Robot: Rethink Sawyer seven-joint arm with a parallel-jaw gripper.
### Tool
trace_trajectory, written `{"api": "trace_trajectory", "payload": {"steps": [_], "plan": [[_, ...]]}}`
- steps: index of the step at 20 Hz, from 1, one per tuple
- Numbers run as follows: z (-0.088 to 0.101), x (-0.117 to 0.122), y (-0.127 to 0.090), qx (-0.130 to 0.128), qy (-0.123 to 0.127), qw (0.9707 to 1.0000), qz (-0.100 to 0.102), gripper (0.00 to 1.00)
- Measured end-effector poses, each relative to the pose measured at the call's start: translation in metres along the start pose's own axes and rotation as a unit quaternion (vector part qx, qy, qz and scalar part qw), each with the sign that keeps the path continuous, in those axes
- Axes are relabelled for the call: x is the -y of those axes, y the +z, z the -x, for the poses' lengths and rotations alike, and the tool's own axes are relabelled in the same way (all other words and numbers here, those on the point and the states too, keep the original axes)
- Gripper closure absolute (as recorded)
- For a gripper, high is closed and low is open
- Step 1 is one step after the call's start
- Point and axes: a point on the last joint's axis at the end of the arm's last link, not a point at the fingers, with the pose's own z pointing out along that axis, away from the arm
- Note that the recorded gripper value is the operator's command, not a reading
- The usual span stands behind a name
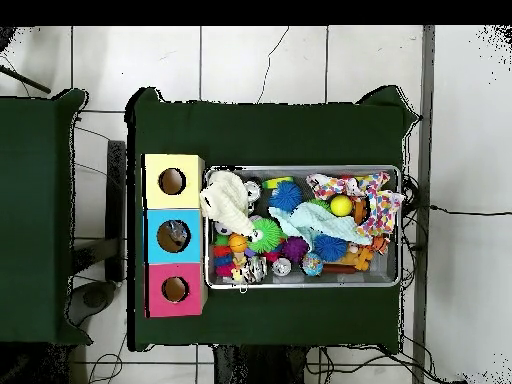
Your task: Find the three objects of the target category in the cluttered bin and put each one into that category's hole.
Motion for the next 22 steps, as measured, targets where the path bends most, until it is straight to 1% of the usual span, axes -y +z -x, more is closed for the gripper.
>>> {"api": "trace_trajectory", "payload": {"steps": [7, 10, 17, 22], "plan": [[-0.008, 0.002, 0.011, -0.007, -0.006, 0.9999, 0.008, 1.00], [-0.012, 0.004, 0.011, -0.005, -0.007, 0.9999, 0.011, 1.00], [-0.020, 0.012, 0.015, 0.010, -0.016, 0.9998, 0.008, 1.00], [-0.024, 0.017, 0.019, 0.033, -0.027, 0.9991, 0.001, 1.00]]}}
